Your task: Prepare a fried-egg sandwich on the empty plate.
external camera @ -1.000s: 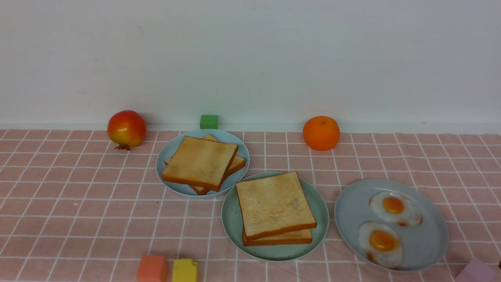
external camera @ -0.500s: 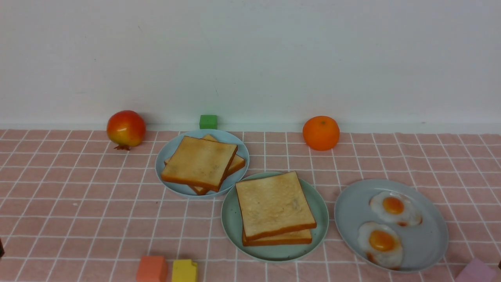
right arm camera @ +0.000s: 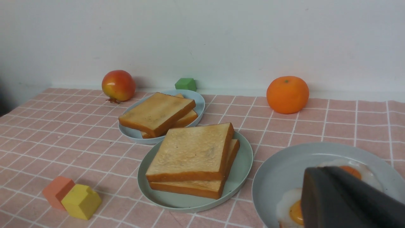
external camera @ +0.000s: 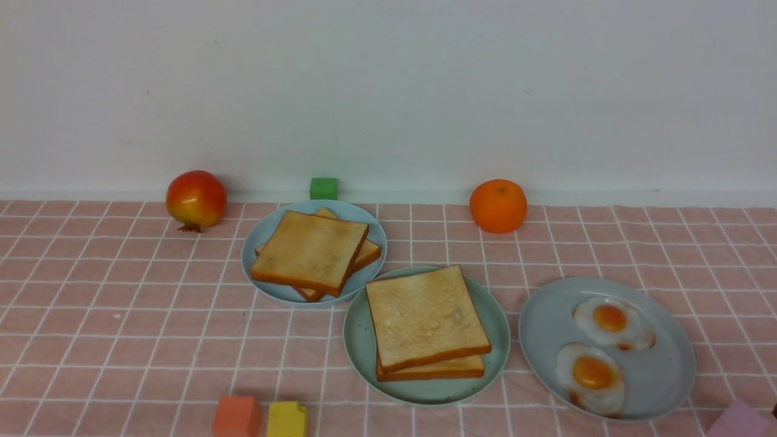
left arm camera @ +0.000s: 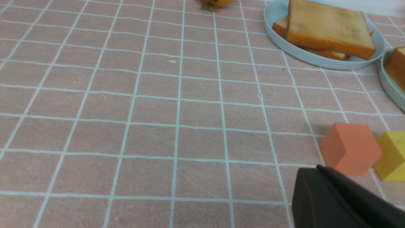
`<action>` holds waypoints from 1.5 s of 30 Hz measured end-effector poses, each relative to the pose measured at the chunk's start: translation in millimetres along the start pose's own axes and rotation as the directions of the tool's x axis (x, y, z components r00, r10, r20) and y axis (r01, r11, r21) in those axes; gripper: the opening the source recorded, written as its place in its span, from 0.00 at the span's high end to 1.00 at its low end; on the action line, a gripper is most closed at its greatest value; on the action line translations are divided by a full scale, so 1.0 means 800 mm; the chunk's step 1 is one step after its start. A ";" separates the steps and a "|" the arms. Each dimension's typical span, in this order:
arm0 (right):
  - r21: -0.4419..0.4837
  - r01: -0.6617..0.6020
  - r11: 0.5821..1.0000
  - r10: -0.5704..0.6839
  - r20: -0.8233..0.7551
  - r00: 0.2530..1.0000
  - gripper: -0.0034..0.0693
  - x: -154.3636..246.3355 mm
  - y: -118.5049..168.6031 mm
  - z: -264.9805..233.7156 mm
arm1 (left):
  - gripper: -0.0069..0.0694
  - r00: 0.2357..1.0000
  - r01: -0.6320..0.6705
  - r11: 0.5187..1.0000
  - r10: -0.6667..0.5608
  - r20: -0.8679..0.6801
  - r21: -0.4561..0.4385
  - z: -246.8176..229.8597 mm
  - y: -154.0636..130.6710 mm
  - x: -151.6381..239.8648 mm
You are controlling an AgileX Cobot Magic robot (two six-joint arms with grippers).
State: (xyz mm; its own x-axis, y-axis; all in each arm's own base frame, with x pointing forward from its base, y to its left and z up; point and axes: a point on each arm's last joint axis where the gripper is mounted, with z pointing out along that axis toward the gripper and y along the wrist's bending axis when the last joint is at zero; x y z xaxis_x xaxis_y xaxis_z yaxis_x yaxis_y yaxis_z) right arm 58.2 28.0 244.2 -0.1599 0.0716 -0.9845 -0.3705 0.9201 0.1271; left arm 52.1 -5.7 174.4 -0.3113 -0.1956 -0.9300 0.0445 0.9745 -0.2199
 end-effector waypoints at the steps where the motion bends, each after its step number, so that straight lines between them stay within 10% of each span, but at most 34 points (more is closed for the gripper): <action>1: 0.000 0.000 1.000 0.000 0.000 1.000 0.91 0.000 0.000 0.000 | 0.89 1.000 0.001 1.000 -0.001 0.000 0.000 0.000 0.000 0.000; 25: 0.007 -0.001 1.000 0.001 0.001 1.000 0.87 0.000 -0.001 0.000 | 0.89 1.000 0.003 1.000 -0.003 0.000 0.001 0.000 0.000 0.000; 35: 0.277 0.057 0.959 -0.068 0.031 0.997 0.85 0.012 -0.022 -0.015 | 0.89 1.000 0.005 1.000 -0.005 0.000 0.002 0.000 0.000 0.000; 45: 0.435 -0.074 0.897 0.135 -0.109 0.985 0.84 0.088 -0.045 -0.012 | 0.89 1.000 0.008 1.000 -0.008 -0.001 0.003 0.000 0.000 0.000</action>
State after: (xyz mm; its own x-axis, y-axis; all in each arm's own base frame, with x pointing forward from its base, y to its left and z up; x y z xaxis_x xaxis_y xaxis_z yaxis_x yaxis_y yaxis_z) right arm 51.7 -3.6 171.1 -0.3072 0.1523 -0.9394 0.0774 0.9878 0.1349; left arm 51.9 -6.0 174.5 -0.3128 -0.2033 -0.9278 0.0448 0.9726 -0.2283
